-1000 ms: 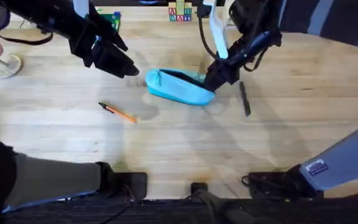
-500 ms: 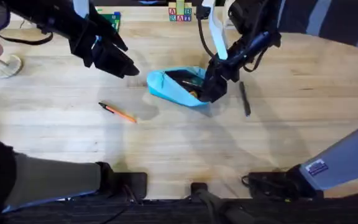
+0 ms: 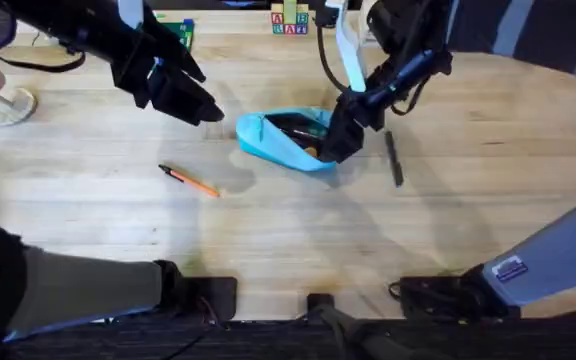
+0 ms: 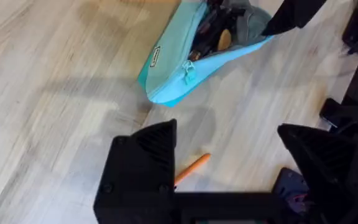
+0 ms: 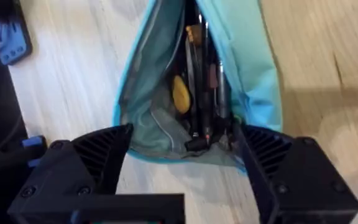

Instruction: Unzip the bag, pick up the pens from the table one at a time and place them inside, then zip the bag closed.

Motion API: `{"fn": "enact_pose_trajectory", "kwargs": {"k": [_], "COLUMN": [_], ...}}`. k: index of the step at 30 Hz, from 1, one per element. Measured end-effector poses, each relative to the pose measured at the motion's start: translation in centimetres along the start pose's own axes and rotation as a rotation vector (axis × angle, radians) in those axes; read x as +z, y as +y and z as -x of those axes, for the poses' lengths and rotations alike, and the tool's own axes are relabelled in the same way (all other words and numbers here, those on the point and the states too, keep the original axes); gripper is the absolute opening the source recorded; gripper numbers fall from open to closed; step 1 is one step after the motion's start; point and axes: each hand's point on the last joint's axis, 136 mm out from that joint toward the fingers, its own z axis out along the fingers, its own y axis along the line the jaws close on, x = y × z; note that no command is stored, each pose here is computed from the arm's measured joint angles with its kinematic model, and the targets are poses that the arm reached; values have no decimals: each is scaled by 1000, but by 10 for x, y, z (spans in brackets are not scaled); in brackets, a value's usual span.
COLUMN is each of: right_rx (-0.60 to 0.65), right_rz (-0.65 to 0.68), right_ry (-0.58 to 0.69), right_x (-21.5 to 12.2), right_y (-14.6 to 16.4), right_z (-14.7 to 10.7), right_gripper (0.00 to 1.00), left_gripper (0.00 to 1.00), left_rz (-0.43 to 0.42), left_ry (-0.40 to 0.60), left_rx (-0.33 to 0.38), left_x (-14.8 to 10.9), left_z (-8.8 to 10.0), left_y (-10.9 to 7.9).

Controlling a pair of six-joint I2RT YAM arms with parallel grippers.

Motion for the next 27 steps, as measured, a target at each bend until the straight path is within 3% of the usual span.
{"fn": "enact_pose_trajectory", "kwargs": {"k": [6,17,27], "right_rx": [21,-55,-39], "right_rz": [-19,-120,-279], "right_ry": [-14,-113,-132], "right_x": [-9,-60,-101], "right_y": [3,30,44], "right_z": [5,29,27], "right_gripper": [997,997,997], "left_gripper": [995,995,996], "left_rz": [0,0,0], "left_ry": [0,0,0], "left_rx": [0,0,0], "left_x": [0,0,0], "left_z": [0,0,0], "left_y": [0,0,0]}}
